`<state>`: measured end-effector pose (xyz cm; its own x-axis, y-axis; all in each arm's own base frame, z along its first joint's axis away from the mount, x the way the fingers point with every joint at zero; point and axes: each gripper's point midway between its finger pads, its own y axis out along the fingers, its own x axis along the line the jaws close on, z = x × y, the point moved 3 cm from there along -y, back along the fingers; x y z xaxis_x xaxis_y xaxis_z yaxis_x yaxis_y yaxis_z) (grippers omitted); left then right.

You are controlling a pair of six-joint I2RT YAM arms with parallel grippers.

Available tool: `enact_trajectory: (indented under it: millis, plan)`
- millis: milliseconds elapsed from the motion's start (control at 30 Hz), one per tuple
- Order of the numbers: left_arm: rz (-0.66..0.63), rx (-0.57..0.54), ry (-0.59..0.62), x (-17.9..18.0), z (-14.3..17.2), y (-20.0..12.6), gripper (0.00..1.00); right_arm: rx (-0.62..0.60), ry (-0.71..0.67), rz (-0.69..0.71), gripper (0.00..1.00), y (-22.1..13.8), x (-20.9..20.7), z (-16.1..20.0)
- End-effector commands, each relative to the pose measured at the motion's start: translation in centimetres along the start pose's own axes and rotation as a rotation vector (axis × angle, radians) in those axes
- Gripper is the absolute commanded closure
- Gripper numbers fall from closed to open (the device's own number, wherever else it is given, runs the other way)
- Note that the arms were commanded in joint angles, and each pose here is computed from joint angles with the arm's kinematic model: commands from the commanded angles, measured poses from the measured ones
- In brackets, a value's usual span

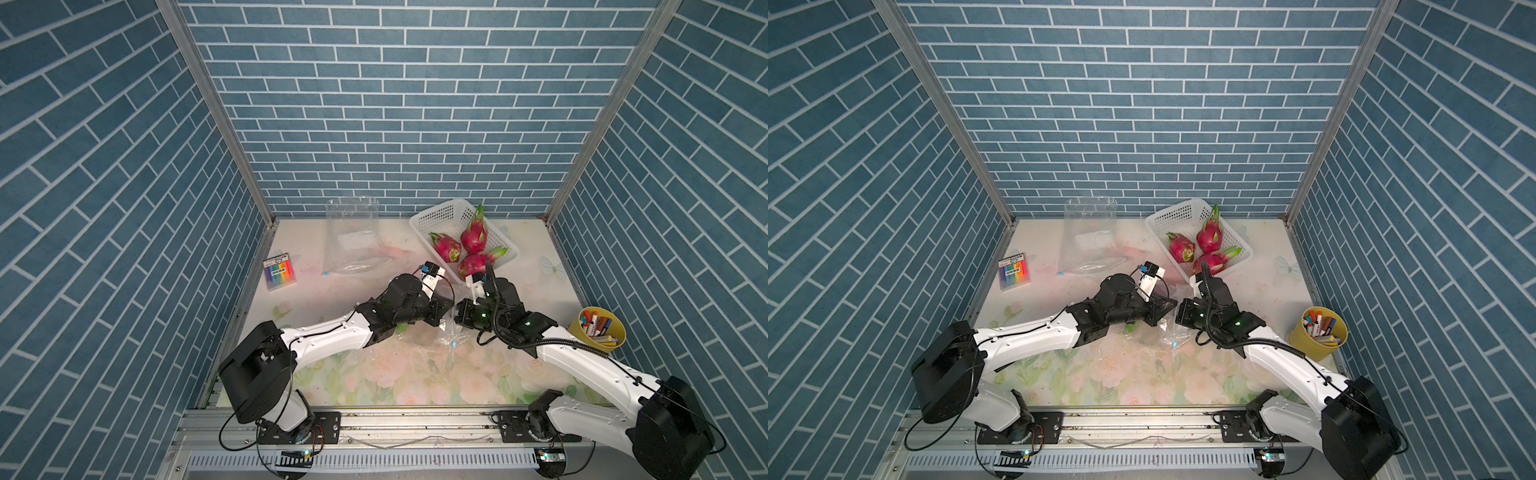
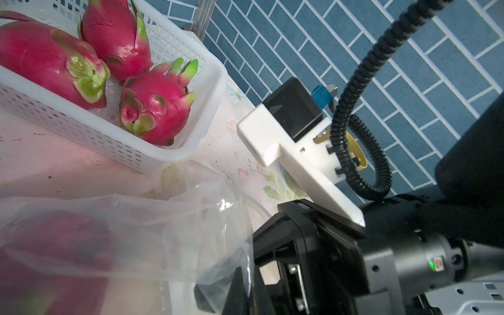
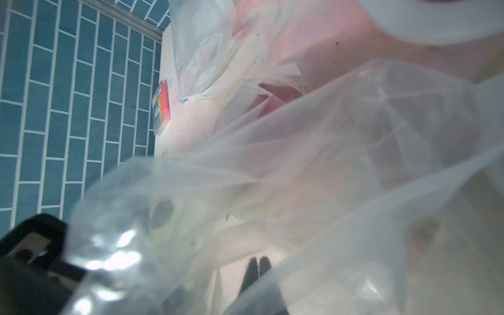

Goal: Open the zip-top bag and take out the dragon fruit
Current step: Pick up the dragon fruit from the zipper food storage bag.

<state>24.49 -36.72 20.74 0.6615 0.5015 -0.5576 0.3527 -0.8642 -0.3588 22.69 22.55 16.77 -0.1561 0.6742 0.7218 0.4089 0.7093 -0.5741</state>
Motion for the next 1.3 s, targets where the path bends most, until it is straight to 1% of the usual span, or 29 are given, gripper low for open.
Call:
enact_trajectory:
  millis: [0, 167, 367, 467, 533, 767, 900, 1000, 1133, 1200, 1267]
  plan:
    - [0.026, -0.022, -0.022, 0.6, -0.5, -0.2, 1.0, -0.033, 0.005, -0.099, 0.93, 0.2, 2.0, -0.9]
    - [0.066, -0.071, -0.064, 1.3, -1.5, -1.6, 1.0, -0.02, 0.019, -0.083, 0.89, 2.6, 0.9, -0.7]
    - [0.065, -0.101, -0.059, 1.6, -2.2, -2.8, 1.0, -0.028, 0.026, 0.043, 0.88, 5.1, -1.3, -1.2]
    - [0.091, -0.123, -0.07, 1.4, -2.7, -3.4, 1.0, -0.045, 0.03, 0.136, 0.88, 5.7, -2.8, -1.7]
    - [0.109, -0.133, -0.077, 1.2, -3.0, -3.7, 1.0, -0.059, 0.029, 0.164, 0.88, 6.0, -3.2, -1.9]
    - [0.147, -0.159, -0.099, 1.0, -3.6, -4.5, 1.0, -0.055, 0.001, 0.147, 0.88, 6.8, -2.0, -3.1]
    - [0.157, -0.157, -0.108, 1.2, -3.7, -4.3, 1.0, -0.056, -0.013, 0.018, 0.88, 7.1, 0.7, -4.0]
    - [0.154, -0.143, -0.114, 1.5, -3.3, -3.8, 1.0, -0.023, -0.008, -0.035, 0.88, 7.6, 1.9, -4.0]
    - [0.146, -0.127, -0.118, 2.0, -3.0, -3.2, 1.0, 0.039, 0.003, -0.118, 0.88, 8.7, 2.9, -3.2]
    - [0.154, -0.125, -0.116, 2.0, -3.0, -3.0, 1.0, 0.06, 0.006, -0.1, 0.87, 9.5, 2.4, -2.9]
    - [0.162, -0.116, -0.118, 2.0, -2.9, -2.8, 1.0, 0.065, 0.029, -0.034, 0.87, 10.3, 1.0, -2.7]
